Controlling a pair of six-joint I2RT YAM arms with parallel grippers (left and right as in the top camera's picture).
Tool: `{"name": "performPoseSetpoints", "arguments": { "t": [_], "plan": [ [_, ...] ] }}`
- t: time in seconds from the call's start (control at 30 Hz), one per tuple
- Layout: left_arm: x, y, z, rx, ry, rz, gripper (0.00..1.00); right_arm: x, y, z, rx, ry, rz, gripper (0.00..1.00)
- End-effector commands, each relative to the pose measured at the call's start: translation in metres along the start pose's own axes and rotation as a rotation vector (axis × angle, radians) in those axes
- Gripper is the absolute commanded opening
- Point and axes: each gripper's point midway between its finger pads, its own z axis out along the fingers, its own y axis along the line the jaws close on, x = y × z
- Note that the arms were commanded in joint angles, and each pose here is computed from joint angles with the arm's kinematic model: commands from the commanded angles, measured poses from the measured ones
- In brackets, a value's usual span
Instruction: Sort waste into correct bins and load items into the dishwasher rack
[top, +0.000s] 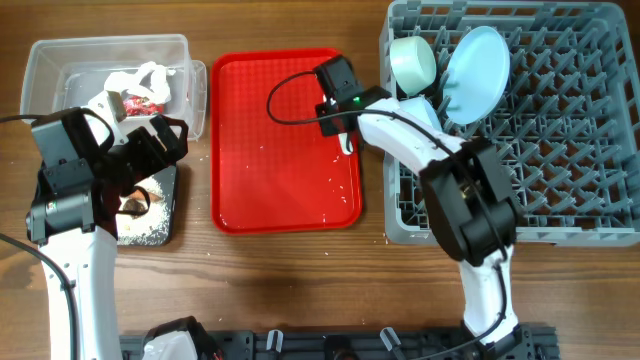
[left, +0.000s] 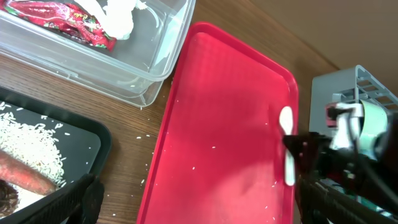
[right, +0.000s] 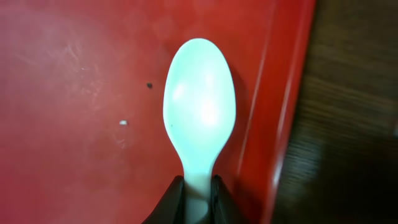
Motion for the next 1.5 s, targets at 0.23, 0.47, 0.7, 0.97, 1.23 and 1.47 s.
{"name": "performPoseSetpoints", "arguments": {
  "t": [0.23, 0.47, 0.7, 0.97, 1.23, 1.47],
  "plan": [
    [-0.005, -0.007, -0.002, 0.021, -0.008, 0.030, 1.00, -0.080, -0.018, -0.168, -0.052, -0.311, 0.082, 0.05],
    [-0.005, -0.007, -0.002, 0.021, -0.008, 0.030, 1.00, -0.046, -0.117, -0.241, 0.070, -0.265, 0.420, 0.04],
    [-0.005, -0.007, -0.002, 0.021, -0.008, 0.030, 1.00, 0.029, -0.211, -0.254, 0.273, -0.098, 0.920, 0.04],
    [-0.005, -0.007, -0.002, 0.021, -0.008, 0.030, 1.00, 0.102, -0.246, -0.246, 0.494, -0.054, 1.654, 0.04],
    [-0.005, -0.007, -0.002, 0.021, -0.008, 0.030, 1.00, 0.131, -0.245, -0.202, 0.543, -0.048, 1.774, 0.05],
    [-0.005, -0.007, -0.002, 0.021, -0.008, 0.030, 1.00, 0.143, -0.242, -0.198, 0.555, -0.010, 1.713, 0.61]
  ]
}}
